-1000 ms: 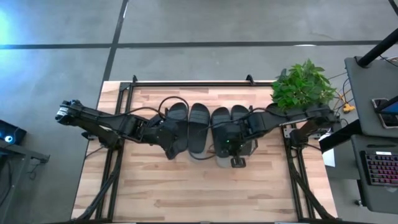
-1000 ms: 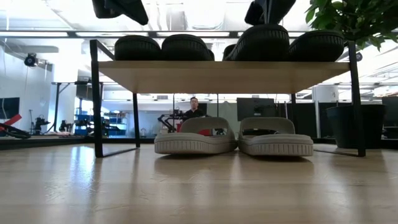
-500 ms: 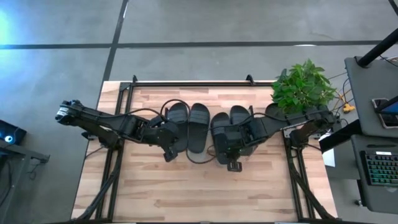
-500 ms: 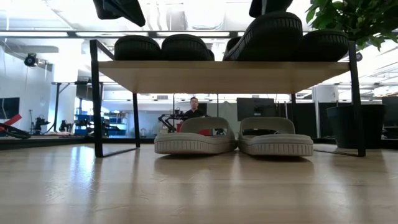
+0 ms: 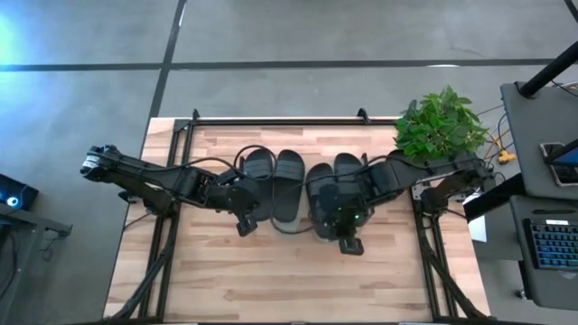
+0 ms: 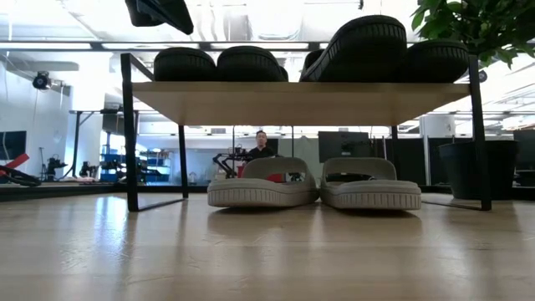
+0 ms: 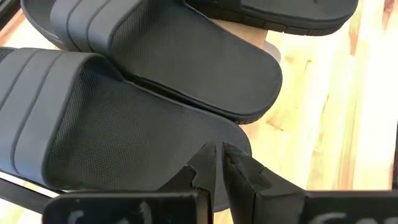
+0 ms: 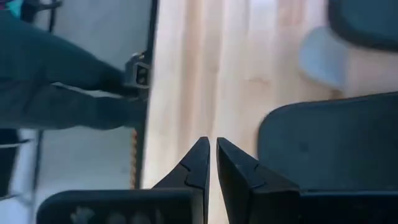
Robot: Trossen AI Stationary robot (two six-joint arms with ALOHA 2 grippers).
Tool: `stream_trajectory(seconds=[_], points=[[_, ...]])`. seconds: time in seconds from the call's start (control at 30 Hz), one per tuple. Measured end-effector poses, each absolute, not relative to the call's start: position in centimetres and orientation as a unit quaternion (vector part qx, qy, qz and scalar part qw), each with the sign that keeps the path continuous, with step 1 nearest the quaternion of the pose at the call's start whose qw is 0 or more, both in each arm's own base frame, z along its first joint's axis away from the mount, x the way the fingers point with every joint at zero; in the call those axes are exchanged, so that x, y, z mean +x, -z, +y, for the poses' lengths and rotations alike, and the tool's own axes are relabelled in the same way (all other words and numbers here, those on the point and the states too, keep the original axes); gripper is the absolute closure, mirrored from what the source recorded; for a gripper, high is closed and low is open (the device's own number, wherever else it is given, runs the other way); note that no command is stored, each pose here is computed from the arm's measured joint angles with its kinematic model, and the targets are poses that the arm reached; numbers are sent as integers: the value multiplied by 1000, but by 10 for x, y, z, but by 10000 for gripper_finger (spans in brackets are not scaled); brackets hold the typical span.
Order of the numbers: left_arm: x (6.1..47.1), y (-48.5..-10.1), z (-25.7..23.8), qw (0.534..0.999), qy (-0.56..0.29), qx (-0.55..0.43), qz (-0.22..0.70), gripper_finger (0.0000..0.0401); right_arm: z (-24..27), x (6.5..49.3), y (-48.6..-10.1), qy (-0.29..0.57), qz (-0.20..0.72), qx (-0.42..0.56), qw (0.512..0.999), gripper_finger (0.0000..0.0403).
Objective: Pick and place slides into the shelf
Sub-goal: Adjust the black slippers on the shelf
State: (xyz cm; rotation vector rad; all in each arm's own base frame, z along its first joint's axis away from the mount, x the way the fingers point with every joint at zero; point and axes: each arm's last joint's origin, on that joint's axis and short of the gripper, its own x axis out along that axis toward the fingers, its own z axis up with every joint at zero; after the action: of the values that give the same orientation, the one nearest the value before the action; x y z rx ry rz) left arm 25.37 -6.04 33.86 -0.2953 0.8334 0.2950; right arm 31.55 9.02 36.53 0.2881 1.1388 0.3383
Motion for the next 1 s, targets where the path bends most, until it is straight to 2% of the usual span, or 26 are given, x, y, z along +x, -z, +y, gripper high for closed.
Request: stream_trajectory(seconds=[0.4, 0.6, 1.0], points=[[254, -337, -60, 893, -143, -137, 403, 390, 115, 319, -316, -171, 614, 104, 764, 381], [254, -337, -60, 893, -142, -137, 404, 390, 115, 327, -306, -141, 592, 83, 789, 381], [253, -337, -60, 891, -142, -136, 408, 390, 101, 331, -300, -11, 578, 5, 816, 381]])
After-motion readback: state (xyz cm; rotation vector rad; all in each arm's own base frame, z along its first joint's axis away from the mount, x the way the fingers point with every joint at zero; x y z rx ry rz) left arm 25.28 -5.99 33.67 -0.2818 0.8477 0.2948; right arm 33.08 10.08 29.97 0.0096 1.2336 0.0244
